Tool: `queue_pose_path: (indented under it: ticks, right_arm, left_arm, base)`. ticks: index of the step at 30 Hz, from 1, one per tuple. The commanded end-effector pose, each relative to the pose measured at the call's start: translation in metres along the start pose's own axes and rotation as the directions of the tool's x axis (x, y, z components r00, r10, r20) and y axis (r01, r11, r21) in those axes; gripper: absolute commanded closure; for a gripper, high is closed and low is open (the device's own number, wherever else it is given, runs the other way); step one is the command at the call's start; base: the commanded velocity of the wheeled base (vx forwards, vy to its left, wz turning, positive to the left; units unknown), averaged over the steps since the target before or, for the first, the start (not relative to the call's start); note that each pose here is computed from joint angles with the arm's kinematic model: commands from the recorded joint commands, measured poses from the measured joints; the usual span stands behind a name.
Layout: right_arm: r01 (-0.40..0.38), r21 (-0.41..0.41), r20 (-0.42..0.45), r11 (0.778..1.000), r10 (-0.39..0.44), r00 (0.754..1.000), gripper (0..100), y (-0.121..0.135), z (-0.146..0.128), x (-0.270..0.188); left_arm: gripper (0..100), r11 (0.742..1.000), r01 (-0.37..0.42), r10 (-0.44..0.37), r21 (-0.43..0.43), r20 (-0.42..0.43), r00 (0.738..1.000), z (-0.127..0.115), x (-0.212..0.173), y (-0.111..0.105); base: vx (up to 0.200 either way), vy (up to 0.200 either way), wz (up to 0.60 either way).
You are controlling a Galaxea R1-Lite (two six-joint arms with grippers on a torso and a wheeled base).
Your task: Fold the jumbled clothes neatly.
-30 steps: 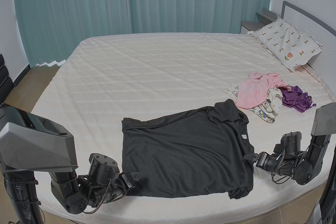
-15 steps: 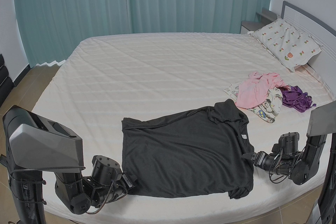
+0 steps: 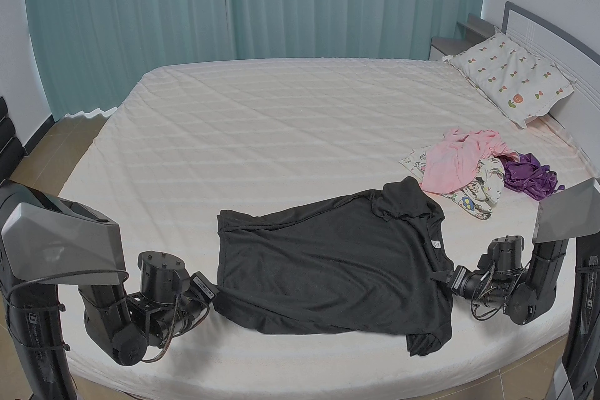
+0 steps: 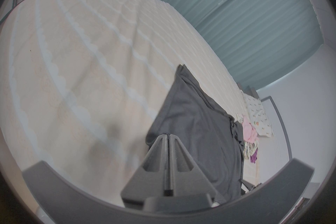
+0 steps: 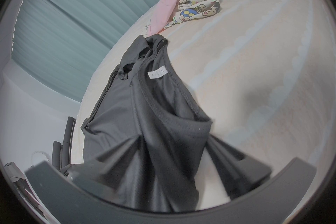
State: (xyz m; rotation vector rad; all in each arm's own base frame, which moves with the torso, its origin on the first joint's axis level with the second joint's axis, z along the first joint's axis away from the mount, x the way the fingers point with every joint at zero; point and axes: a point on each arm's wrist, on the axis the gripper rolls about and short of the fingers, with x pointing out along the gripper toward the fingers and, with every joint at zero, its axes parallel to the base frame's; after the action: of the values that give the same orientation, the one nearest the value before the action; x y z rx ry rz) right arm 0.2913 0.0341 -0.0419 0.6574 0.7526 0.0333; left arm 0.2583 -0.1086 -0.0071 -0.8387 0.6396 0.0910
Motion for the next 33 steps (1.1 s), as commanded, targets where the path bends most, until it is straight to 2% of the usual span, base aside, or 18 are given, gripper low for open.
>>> queue_pose_path:
  ticks: [1,7,9,13,17,22,27,31,33]
  right_arm:
    - [-0.004,0.006,0.026,1.0,0.004,1.0,100,-0.003,0.007,0.015]
    - [-0.059,0.03,0.127,0.998,0.054,0.99,100,0.003,0.034,0.026]
    - [-0.098,0.042,0.203,0.994,0.088,0.975,100,0.01,0.055,0.032]
    - [-0.145,0.04,0.261,0.989,0.13,0.956,100,0.018,0.072,0.042]
    - [-0.148,0.035,0.258,0.988,0.134,0.957,100,0.017,0.071,0.053]
    - [-0.186,0.014,0.299,0.983,0.173,0.938,100,0.025,0.083,0.062]
    - [-0.209,0.003,0.363,0.978,0.194,0.912,100,0.035,0.096,0.065]
    - [-0.202,0.004,0.37,0.979,0.186,0.91,100,0.034,0.095,0.069]
    - [-0.226,-0.012,0.372,0.974,0.214,0.903,100,0.039,0.091,0.069]
  left_arm:
    - [100,1.0,-0.007,0.008,-0.027,0.029,1.0,0.011,0.004,0.003]
    - [100,0.999,-0.031,0.032,-0.032,0.027,0.999,0.01,0.01,0.009]
    - [100,0.999,-0.033,0.034,-0.04,0.031,0.999,0.011,0.012,0.01]
    - [100,0.997,-0.025,0.028,-0.077,0.038,0.999,0.013,0.014,0.009]
    - [100,0.996,-0.024,0.027,-0.084,0.04,0.999,0.013,0.015,0.008]
    - [100,0.995,-0.029,0.034,-0.092,0.048,0.998,0.015,0.017,0.011]
    - [100,0.991,0.012,0.001,-0.133,0.099,0.995,0.022,0.021,0.012]
    - [100,0.99,0.027,-0.01,-0.141,0.121,0.993,0.025,0.023,0.014]
    - [100,0.988,0.036,-0.014,-0.151,0.145,0.989,0.03,0.024,0.017]
  base:
    - [0.0,0.0,0.0]
    - [0.0,0.0,0.0]
    - [0.0,0.0,0.0]
    - [0.0,0.0,0.0]
    - [0.0,0.0,0.0]
    - [0.0,0.0,0.0]
    - [0.0,0.0,0.0]
    - [0.0,0.0,0.0]
    - [0.0,0.0,0.0]
